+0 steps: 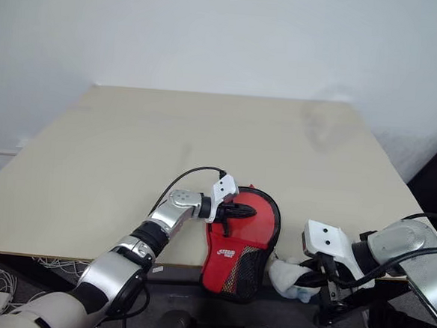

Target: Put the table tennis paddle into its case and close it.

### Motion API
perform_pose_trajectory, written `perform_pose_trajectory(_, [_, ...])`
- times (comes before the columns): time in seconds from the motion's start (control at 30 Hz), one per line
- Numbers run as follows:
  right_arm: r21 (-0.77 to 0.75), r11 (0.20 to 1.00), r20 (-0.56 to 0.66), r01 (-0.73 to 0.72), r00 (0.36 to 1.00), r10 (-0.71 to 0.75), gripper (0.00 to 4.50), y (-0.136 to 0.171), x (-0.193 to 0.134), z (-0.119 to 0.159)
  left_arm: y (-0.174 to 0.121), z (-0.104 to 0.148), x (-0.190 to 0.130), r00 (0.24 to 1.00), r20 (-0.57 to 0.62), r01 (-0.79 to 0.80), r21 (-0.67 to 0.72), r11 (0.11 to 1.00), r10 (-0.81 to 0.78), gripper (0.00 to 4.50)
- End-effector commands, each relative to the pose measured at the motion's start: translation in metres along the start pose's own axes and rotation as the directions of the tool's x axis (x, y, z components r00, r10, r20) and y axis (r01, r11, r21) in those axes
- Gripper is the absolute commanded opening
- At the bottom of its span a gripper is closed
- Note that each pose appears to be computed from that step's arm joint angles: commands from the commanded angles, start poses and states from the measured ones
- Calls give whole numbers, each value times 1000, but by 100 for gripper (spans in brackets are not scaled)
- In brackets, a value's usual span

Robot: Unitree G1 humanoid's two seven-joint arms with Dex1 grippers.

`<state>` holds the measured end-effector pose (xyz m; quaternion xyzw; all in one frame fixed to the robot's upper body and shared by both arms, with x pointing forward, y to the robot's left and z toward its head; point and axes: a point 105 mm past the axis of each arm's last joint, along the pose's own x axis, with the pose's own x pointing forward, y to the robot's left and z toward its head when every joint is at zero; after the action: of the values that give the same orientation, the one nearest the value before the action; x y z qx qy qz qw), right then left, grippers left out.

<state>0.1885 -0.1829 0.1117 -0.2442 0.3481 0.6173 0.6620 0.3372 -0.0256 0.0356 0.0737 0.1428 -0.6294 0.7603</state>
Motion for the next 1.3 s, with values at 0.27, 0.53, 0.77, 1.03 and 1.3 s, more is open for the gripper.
perform_pose_trajectory(0.27, [2,997,-12,-78,997,78,17,30,-1,-1,-9,-26,4,995,-89,36,-47,998,-40,0])
perform_pose_trajectory(0.53, [-9,989,-4,-146,989,146,17,52,0,-2,-6,-21,4,996,-84,30,-40,999,-33,0])
perform_pose_trajectory(0.77, [-43,999,-33,-10,999,8,17,28,3,-12,-4,-20,3,996,-80,23,-33,999,-26,0])
perform_pose_trajectory(1.03, [-27,936,-46,352,935,-353,17,-57,-8,-20,-5,-21,2,996,-83,32,-27,999,-35,0])
perform_pose_trajectory(1.3, [-27,956,20,292,956,-292,17,-50,-4,-3,-6,-22,2,995,-90,36,-22,999,-38,0])
